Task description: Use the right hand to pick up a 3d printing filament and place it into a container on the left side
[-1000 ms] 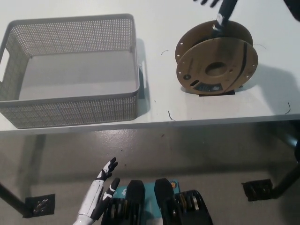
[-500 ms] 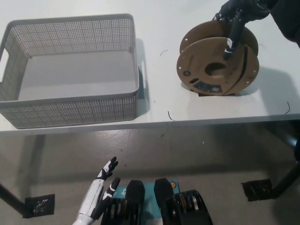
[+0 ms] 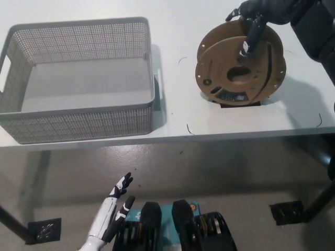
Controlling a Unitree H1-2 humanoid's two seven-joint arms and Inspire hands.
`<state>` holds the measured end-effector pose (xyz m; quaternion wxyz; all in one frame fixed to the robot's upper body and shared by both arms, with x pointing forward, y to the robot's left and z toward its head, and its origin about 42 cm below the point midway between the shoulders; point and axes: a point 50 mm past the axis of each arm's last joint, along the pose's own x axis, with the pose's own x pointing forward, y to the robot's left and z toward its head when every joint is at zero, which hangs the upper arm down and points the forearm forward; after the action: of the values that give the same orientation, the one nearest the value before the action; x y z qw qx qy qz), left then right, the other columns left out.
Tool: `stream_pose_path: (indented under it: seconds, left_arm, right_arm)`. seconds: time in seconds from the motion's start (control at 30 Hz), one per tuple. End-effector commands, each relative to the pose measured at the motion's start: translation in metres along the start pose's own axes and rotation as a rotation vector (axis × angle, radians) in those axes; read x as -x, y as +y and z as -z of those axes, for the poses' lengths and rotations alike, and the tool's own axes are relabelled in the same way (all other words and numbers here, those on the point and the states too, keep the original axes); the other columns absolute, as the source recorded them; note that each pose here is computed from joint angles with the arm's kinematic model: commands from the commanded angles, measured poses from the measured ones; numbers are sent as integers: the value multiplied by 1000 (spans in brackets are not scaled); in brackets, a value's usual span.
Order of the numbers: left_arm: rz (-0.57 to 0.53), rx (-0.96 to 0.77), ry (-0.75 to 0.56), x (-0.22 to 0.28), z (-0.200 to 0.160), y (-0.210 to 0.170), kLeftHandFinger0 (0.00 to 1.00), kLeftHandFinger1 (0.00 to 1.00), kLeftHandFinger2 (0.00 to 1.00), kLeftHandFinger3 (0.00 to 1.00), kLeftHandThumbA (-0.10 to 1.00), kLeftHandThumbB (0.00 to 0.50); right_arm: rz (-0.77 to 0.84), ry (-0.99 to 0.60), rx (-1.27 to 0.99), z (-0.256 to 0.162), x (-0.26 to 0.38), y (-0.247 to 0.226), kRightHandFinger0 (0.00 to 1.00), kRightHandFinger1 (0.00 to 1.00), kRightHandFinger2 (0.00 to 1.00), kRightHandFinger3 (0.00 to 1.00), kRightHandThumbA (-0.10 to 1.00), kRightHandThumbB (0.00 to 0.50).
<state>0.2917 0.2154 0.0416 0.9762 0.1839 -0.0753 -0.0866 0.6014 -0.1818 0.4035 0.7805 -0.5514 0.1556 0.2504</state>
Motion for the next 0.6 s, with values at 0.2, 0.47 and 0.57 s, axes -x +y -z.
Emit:
stream_pose_path:
  seconds: [0.2,0.47,0.57]
  left_arm:
    - [-1,-13,-101,-14,-16,9,1000,1000,1000,1000,1000,173]
    - [1,-17,-101,-16,-16,9,1000,1000,1000,1000,1000,172]
    - [2,-18,-104,-19,-17,10,1000,1000,1000,1000,1000,176]
  right_arm:
    - [223,-71,-140,37,-27,41,446,798,1000,1000,-100,154]
    - [229,-76,-360,71,-25,45,181,616,915,591,-100,160]
    - [261,-66,-470,83,-24,46,325,751,1000,740,-100,204]
